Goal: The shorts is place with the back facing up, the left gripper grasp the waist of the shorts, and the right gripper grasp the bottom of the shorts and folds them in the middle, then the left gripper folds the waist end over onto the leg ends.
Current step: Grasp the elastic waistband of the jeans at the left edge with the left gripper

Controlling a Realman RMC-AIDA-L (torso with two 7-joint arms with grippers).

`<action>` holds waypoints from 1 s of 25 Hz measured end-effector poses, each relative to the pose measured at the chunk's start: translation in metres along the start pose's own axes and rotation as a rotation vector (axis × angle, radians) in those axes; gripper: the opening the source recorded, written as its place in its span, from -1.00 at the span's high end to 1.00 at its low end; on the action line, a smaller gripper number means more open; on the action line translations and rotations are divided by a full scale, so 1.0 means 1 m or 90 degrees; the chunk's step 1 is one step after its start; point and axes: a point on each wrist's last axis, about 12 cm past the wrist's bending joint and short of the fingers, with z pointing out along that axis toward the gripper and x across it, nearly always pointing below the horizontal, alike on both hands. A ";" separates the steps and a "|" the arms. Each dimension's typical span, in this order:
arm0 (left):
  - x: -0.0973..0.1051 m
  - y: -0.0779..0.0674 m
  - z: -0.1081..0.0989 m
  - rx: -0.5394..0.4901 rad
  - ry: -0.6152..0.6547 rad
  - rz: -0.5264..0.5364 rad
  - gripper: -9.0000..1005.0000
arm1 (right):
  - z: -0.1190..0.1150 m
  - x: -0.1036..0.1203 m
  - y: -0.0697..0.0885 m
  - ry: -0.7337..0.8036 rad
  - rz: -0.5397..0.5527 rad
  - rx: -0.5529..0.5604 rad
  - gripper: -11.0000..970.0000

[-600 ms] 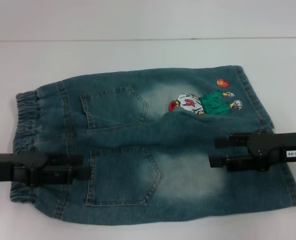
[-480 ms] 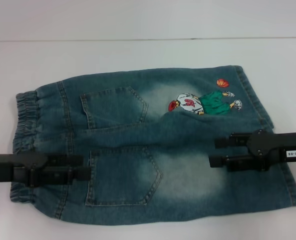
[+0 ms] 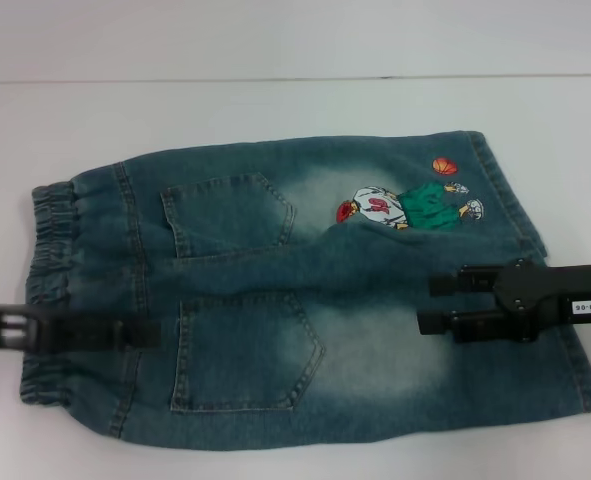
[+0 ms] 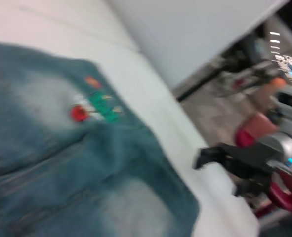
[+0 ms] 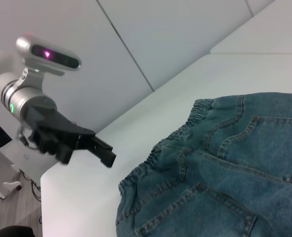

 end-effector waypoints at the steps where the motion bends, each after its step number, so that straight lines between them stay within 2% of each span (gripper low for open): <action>1: -0.003 0.000 -0.006 -0.015 0.002 -0.020 -0.63 | 0.000 0.000 0.000 0.000 -0.001 0.000 -0.66; 5: -0.014 0.000 -0.029 -0.079 0.006 -0.112 -0.63 | 0.000 0.000 0.001 0.000 -0.002 -0.003 -0.66; 7: -0.015 0.005 -0.038 -0.130 0.012 -0.176 -0.62 | 0.000 0.000 0.001 0.000 -0.002 -0.003 -0.66; 10: -0.014 0.012 -0.043 -0.182 0.022 -0.252 -0.62 | -0.001 0.000 0.000 0.001 -0.004 0.001 -0.66; 11: -0.014 0.012 -0.043 -0.182 0.022 -0.252 -0.62 | -0.001 0.001 0.000 0.002 -0.004 0.002 -0.66; 13: -0.015 0.018 -0.043 -0.224 0.031 -0.300 -0.62 | -0.001 0.001 0.000 0.002 -0.004 0.002 -0.66; 18: -0.015 0.024 -0.042 -0.260 0.029 -0.339 -0.62 | -0.002 0.001 0.000 0.004 -0.004 0.001 -0.66; 25: -0.009 0.032 -0.044 -0.331 0.069 -0.362 -0.62 | -0.002 0.003 0.000 0.004 -0.007 0.004 -0.66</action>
